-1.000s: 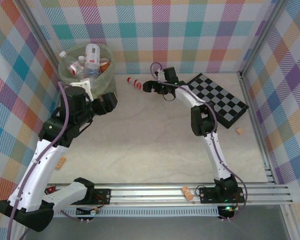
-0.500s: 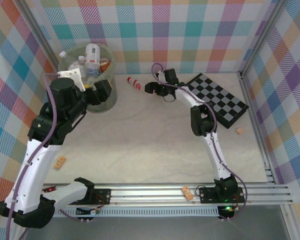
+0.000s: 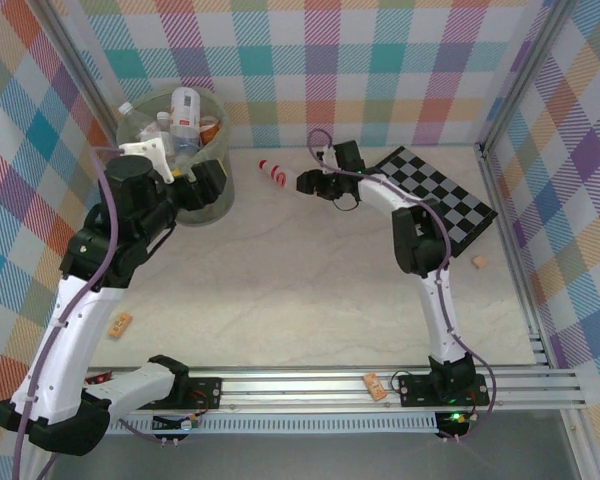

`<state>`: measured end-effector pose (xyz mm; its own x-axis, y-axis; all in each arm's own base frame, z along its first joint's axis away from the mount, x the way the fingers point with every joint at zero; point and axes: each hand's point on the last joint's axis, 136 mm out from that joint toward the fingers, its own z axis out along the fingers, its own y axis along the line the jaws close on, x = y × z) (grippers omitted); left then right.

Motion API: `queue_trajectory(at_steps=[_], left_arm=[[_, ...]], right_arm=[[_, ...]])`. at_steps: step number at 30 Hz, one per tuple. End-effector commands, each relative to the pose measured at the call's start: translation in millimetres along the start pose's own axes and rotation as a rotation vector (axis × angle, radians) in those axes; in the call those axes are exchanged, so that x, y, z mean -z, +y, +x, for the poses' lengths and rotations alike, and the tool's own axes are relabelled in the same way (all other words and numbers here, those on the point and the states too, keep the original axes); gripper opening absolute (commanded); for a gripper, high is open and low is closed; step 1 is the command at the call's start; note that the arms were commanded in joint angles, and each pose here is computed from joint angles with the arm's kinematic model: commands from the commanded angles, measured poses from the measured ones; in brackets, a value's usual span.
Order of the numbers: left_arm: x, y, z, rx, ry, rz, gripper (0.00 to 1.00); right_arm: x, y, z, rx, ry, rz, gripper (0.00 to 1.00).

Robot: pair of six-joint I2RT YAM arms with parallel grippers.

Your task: Put the plastic bottles in the bin

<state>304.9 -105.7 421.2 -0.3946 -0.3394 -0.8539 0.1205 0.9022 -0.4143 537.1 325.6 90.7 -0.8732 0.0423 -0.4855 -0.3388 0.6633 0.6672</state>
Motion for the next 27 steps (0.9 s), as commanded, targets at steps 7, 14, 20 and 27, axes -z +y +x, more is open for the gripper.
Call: queue_trajectory(at_steps=[7,14,20,27], left_arm=[[-49,-20,37,0.169,0.023,0.069,0.93],[-76,-58,62,0.309,0.021,0.204,1.00],[-94,-64,64,0.365,-0.007,0.222,1.00],[-115,-67,54,0.444,-0.048,0.231,1.00]], right_arm=[[109,76,-14,0.075,-0.140,-0.056,0.58],[172,129,11,0.067,-0.263,-0.249,0.56],[207,152,45,0.071,-0.280,-0.329,0.55],[235,170,80,0.122,-0.267,-0.368,0.54]])
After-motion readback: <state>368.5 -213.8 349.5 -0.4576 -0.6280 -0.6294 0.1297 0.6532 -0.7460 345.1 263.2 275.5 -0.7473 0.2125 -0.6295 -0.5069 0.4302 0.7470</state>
